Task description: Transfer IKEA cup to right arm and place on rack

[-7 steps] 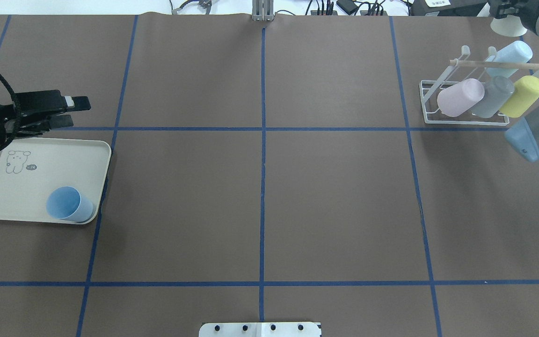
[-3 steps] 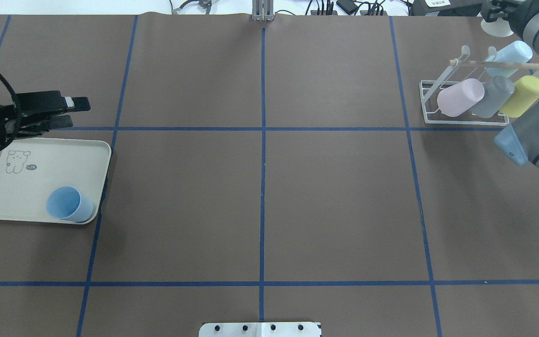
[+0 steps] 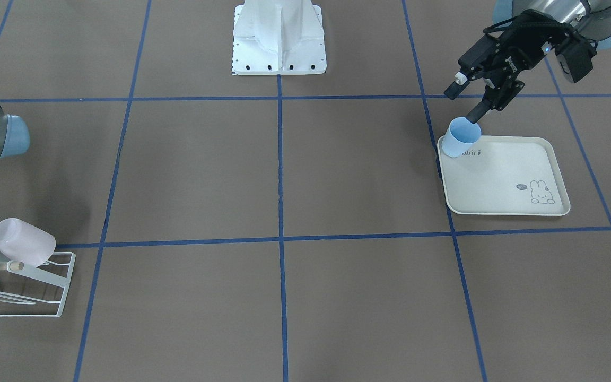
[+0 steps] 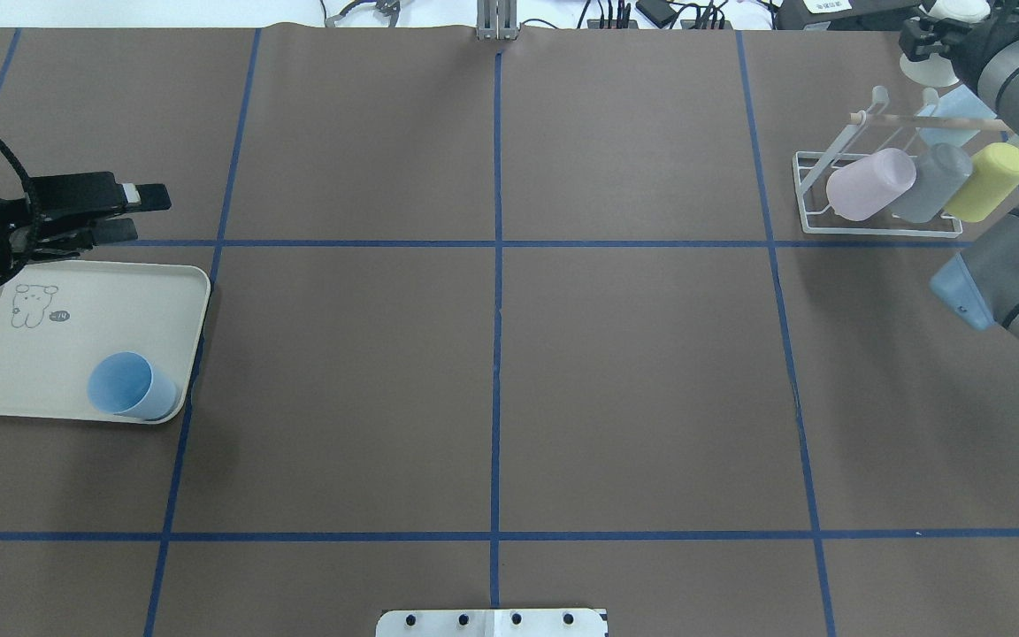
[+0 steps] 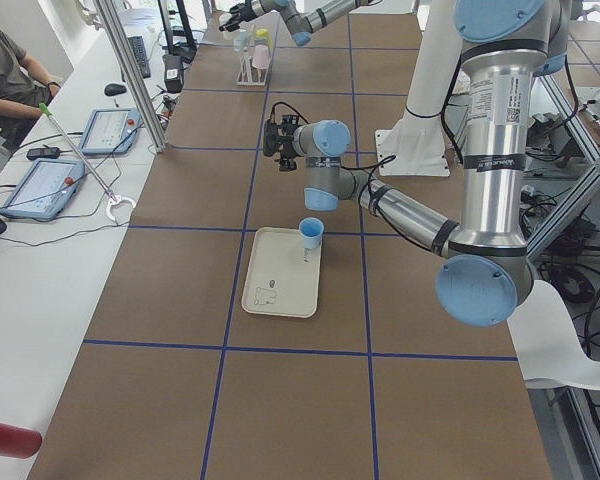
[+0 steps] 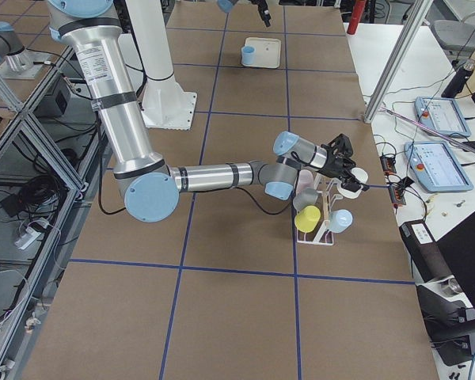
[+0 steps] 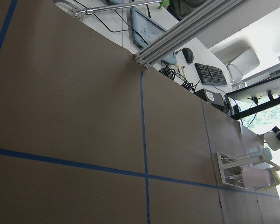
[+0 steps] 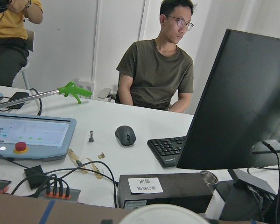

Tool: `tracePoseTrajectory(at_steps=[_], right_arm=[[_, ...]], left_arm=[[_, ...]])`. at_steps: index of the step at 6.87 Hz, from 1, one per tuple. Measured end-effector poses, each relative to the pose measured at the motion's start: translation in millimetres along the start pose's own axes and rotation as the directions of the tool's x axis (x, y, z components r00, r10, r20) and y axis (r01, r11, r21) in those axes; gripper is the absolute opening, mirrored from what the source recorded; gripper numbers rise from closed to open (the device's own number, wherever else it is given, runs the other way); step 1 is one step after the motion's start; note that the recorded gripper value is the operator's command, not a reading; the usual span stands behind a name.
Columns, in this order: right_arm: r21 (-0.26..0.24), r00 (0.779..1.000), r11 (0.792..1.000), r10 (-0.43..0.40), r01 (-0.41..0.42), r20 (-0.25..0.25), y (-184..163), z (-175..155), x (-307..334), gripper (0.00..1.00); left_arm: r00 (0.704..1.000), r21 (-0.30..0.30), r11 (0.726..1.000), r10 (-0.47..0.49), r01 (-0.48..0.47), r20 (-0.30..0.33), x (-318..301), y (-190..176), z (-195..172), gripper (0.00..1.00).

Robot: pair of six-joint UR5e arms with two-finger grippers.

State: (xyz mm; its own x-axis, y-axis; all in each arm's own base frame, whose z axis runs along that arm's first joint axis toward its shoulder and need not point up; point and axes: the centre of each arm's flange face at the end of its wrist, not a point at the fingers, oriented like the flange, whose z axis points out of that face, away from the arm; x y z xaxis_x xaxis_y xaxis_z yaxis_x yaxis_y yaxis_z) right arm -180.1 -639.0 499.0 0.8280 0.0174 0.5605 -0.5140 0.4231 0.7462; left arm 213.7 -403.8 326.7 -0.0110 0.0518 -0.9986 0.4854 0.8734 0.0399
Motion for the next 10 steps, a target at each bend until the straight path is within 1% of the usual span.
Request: tracePoseTrajectory(at_steps=[3,7,8,9,10], right_arm=[[-0.006,1.0,1.0,0.0,0.0,0.004,17.0,-5.5,11.7,0.0],[-0.028,1.0,1.0,-0.011,0.011,0.008,36.7,-9.5,14.7,0.0],[-0.03,1.0,0.999,-0.013,0.013,0.011,39.3,-10.0,13.8,0.19],[-0.031,1.0,0.999,-0.013,0.013,0.013,40.9,-10.5,13.7,0.99],[-0.032,1.0,0.999,-0.013,0.013,0.013,42.4,-10.6,14.7,1.0]], left_arm=[[1.0,0.0,1.0,0.0,0.0,-0.001,0.6,0.1,-0.1,1.0],[1.0,0.0,1.0,0.0,0.0,-0.002,0.6,0.0,-0.2,1.0],[1.0,0.0,1.0,-0.001,0.001,-0.002,0.7,0.1,-0.2,1.0],[1.0,0.0,1.0,-0.001,0.001,-0.003,1.3,0.1,-0.5,1.0],[1.0,0.001,1.0,0.0,0.0,-0.004,2.0,0.2,-0.9,1.0]])
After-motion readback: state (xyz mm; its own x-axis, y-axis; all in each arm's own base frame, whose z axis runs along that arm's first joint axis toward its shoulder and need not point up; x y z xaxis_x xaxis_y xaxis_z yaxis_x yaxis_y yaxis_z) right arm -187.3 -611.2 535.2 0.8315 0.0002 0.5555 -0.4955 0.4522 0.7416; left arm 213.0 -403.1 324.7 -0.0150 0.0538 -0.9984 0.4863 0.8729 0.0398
